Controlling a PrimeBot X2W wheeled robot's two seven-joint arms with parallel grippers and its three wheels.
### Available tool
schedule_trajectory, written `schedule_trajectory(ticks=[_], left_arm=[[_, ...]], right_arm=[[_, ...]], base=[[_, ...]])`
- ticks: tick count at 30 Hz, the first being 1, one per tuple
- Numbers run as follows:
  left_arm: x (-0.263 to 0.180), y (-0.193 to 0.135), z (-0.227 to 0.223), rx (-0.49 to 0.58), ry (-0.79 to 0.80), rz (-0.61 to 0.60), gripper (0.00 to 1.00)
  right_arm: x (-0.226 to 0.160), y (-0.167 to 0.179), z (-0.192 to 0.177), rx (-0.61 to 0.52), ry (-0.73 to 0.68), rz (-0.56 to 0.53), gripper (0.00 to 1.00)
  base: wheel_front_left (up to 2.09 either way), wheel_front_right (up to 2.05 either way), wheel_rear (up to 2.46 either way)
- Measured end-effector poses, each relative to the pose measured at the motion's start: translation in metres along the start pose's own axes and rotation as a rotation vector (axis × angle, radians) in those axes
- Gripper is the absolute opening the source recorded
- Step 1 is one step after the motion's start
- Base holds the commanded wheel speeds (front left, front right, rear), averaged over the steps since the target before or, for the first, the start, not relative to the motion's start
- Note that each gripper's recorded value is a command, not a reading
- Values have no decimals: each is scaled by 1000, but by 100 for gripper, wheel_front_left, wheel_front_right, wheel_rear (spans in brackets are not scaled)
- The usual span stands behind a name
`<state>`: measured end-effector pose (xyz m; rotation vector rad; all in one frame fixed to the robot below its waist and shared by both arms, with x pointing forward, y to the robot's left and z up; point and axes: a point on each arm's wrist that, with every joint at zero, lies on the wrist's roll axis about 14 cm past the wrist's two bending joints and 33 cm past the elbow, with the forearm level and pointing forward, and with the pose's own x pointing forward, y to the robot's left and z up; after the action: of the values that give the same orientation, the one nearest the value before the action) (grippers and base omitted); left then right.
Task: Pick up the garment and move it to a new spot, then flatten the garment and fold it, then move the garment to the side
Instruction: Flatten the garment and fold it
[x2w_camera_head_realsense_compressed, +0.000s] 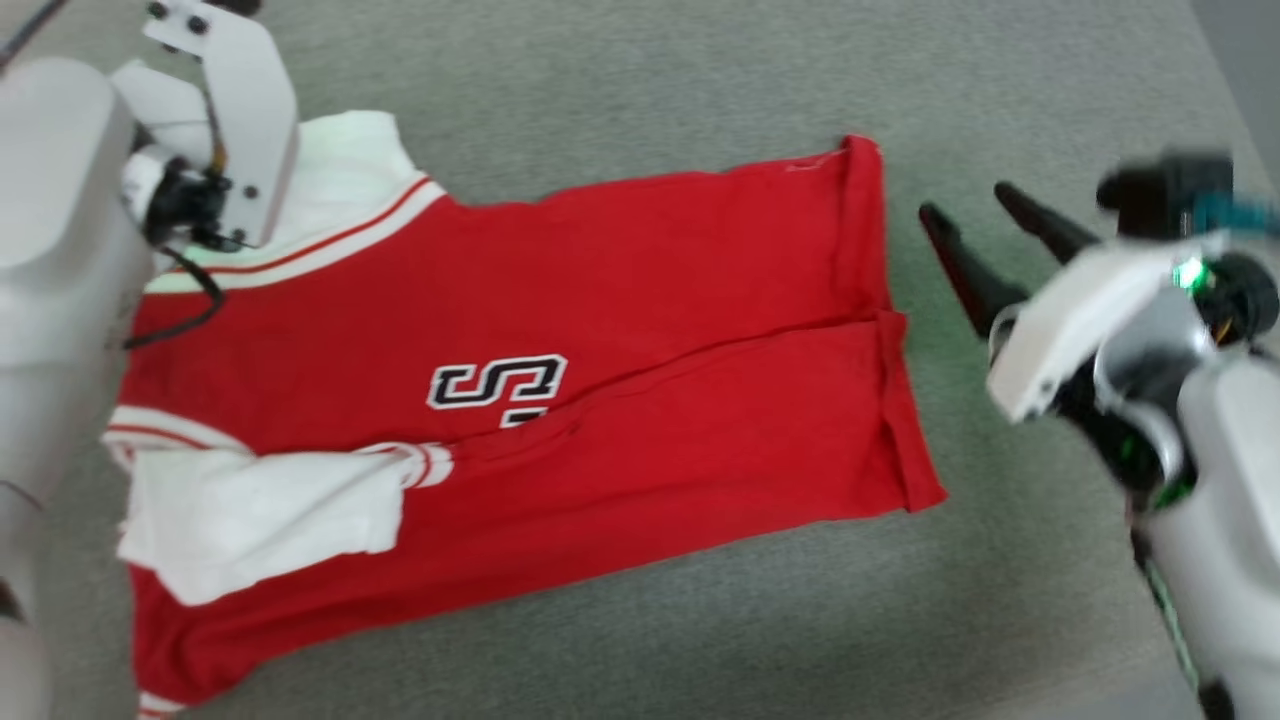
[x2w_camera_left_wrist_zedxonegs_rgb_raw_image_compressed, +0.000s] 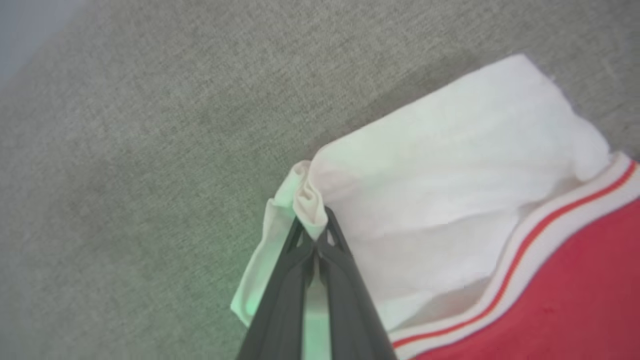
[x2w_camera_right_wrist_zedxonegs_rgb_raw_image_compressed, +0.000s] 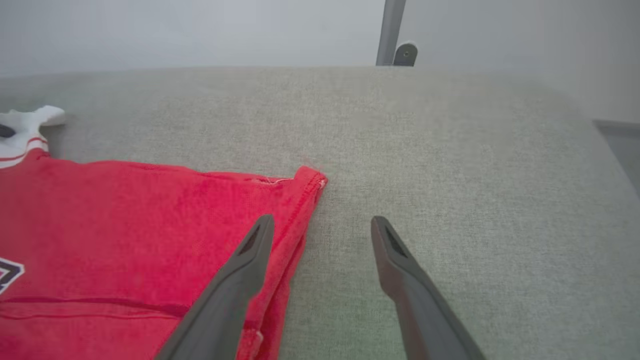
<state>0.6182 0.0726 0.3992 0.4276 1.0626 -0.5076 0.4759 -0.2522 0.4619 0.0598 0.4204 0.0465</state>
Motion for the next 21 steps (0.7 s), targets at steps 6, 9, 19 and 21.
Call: schedule_trajectory(ticks=[6,9,19,21], left_arm=[[-5,-2,-5,-21,-11,-12,0],[-5,-1,-5,-29,-18,-16,0],[6,0,-1,-43,-36,-29,0],[7,1,-1,-44,-38,-29,0]], right_arm=[[28,6,-26,21,342,17,100],[36,6,-39,42,498,14,100],[66,8,-40,30,665,-13,100],[70,10,-40,23,681,-14,100]], base=[[0,0,0],[0,0,0],[0,0,0],[0,0,0]])
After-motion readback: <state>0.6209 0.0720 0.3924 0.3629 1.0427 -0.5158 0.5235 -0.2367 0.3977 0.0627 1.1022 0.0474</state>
